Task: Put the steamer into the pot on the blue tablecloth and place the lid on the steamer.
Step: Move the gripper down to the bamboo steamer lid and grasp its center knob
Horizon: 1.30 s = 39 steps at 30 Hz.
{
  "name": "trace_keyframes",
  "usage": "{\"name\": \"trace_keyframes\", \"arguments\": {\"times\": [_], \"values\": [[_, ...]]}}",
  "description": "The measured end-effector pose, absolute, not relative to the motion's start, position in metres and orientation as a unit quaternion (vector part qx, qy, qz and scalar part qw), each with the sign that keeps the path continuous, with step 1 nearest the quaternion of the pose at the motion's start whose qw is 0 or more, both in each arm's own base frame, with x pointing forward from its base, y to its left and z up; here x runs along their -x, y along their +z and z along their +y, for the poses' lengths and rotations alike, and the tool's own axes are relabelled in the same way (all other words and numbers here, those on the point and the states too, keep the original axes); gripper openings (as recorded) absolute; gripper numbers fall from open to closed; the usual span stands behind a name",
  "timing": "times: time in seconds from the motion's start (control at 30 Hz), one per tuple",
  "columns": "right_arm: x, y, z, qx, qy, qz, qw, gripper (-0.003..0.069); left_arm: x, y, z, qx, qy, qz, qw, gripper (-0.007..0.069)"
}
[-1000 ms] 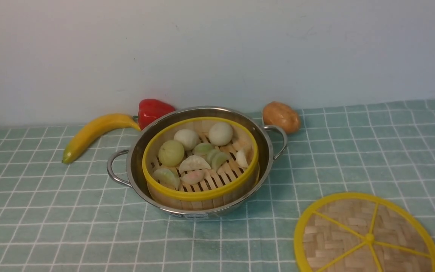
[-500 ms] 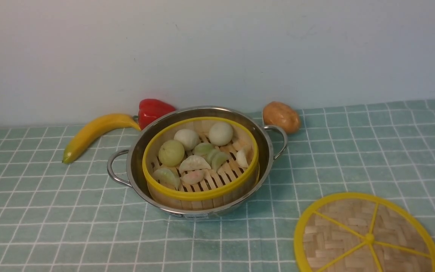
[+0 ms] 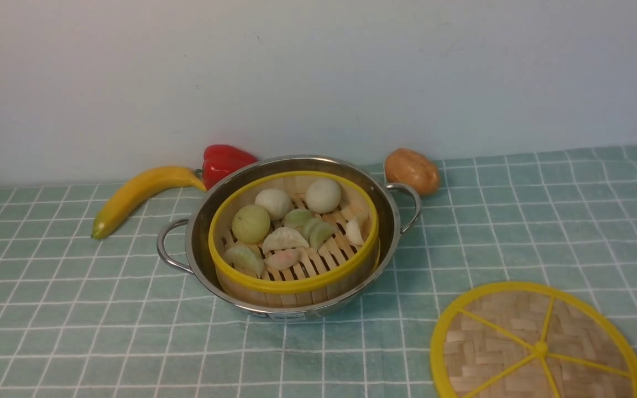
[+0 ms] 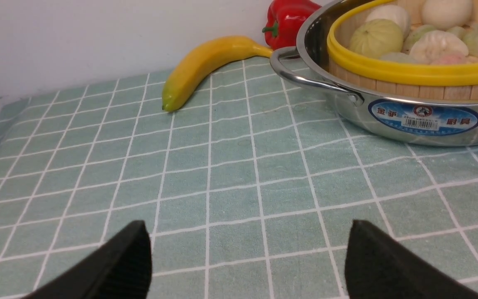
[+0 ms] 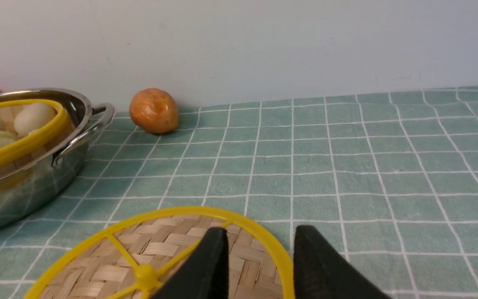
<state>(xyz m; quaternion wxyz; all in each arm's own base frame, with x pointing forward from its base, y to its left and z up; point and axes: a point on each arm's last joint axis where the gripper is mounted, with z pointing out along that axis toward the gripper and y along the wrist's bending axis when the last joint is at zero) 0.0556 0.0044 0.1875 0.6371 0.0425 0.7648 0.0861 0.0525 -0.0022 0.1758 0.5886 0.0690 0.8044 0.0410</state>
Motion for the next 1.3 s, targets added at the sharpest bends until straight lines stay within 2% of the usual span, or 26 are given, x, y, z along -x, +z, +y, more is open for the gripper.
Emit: {"name": "trace_keyframes", "arguments": {"times": [0.2,0.27,0.3,0.37,0.43,0.6,0.83,0.93,1.03,1.17,1.23,1.3], "values": [[-0.056,0.188,0.004,-0.044,0.088,0.762,0.64,0.0243,-0.052,0.176,-0.002,-0.071,0.043,0.804,0.588,0.0578],[-0.056,0.191,0.005,-0.056,0.101,0.755,0.646,0.0243,-0.052,0.176,-0.002,-0.072,0.043,0.804,0.588,0.0578],[-0.054,0.205,0.005,-0.069,0.12,0.74,0.658,0.0243,-0.052,0.176,-0.002,-0.072,0.043,0.804,0.588,0.0578],[-0.052,0.218,0.005,-0.073,0.13,0.727,0.67,0.0243,-0.052,0.176,-0.002,-0.072,0.043,0.804,0.588,0.0578],[-0.044,0.251,0.005,-0.072,0.14,0.702,0.695,0.0243,-0.052,0.176,-0.002,-0.072,0.043,0.804,0.589,0.0578],[-0.024,0.301,0.006,-0.079,0.181,0.657,0.728,0.0243,-0.052,0.176,-0.002,-0.072,0.043,0.804,0.589,0.0578],[-0.018,0.316,0.008,-0.101,0.24,0.621,0.739,0.0243,-0.052,0.176,-0.002,-0.072,0.043,0.804,0.589,0.0578],[-0.014,0.316,0.011,-0.094,0.243,0.657,0.707,0.0243,-0.052,0.176,-0.002,-0.072,0.043,0.804,0.589,0.0578],[-0.019,0.315,0.015,-0.044,0.176,0.773,0.608,0.0243,-0.052,0.176,-0.002,-0.072,0.043,0.804,0.589,0.0578],[-0.044,0.318,0.016,0.05,0.089,0.882,0.459,0.0243,-0.052,0.176,-0.002,-0.072,0.043,0.804,0.589,0.0578],[-0.067,0.322,0.018,0.097,0.067,0.905,0.408,0.0243,-0.052,0.176,-0.002,-0.072,0.043,0.804,0.589,0.0578],[-0.093,0.322,0.023,0.125,0.07,0.917,0.373,0.0243,-0.052,0.176,-0.002,-0.072,0.043,0.804,0.589,0.0578]]}}
